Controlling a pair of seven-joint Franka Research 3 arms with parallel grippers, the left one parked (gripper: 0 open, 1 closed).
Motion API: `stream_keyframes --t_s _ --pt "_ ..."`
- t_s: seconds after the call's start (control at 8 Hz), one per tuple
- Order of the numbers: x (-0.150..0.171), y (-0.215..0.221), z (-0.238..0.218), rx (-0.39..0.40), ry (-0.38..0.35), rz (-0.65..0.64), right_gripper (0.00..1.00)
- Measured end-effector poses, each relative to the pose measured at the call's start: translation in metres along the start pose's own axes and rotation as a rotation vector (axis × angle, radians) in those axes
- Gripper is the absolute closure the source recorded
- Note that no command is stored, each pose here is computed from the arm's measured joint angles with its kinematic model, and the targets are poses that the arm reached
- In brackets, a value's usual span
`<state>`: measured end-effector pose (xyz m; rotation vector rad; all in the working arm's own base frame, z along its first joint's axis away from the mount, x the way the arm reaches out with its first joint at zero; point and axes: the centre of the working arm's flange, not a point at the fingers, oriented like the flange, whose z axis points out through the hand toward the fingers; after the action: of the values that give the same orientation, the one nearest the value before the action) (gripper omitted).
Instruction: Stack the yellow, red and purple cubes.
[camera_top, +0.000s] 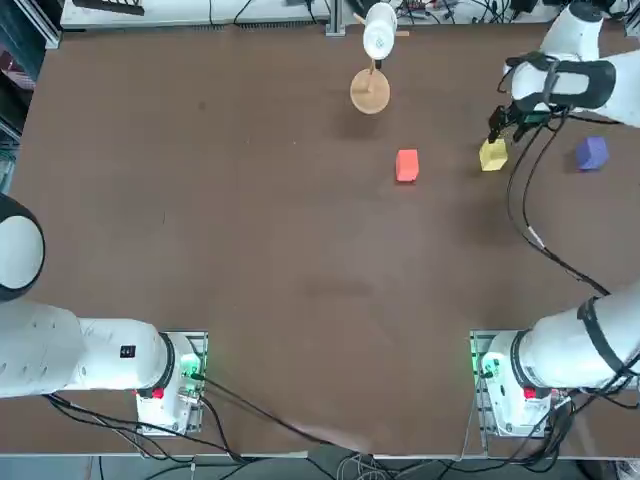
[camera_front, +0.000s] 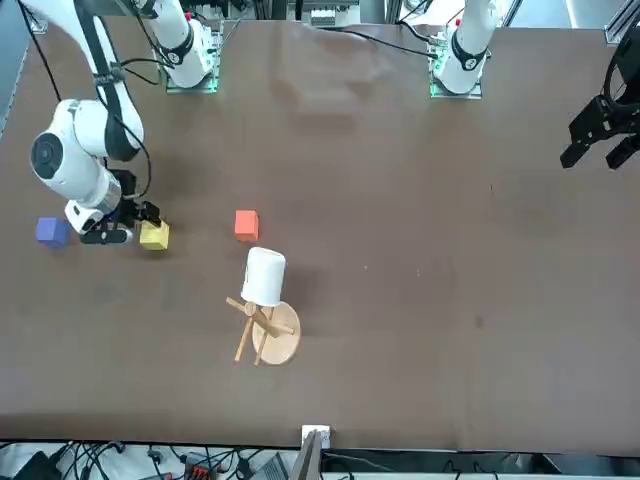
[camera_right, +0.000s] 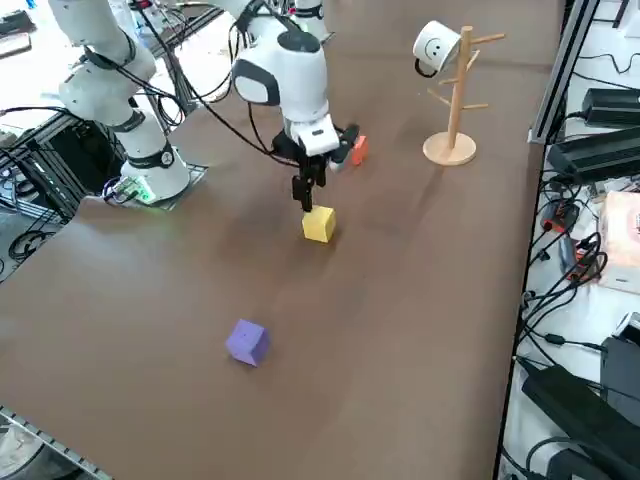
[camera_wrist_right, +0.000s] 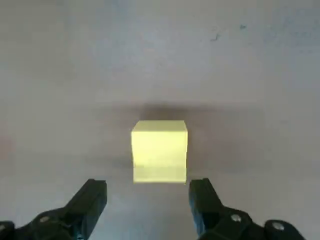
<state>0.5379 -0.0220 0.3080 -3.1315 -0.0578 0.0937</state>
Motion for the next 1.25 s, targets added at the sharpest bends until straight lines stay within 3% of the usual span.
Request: stream_keyframes --t_s 0.38,0.75,1.25 --pt "0.011 -0.058 -0.046 0.003 0.028 0.004 0.0" --pt "0.004 -0.149 -0.04 0.005 0.032 0.042 0.0" --pt "-0.013 -0.256 0.0 0.017 0.05 0.09 0.0"
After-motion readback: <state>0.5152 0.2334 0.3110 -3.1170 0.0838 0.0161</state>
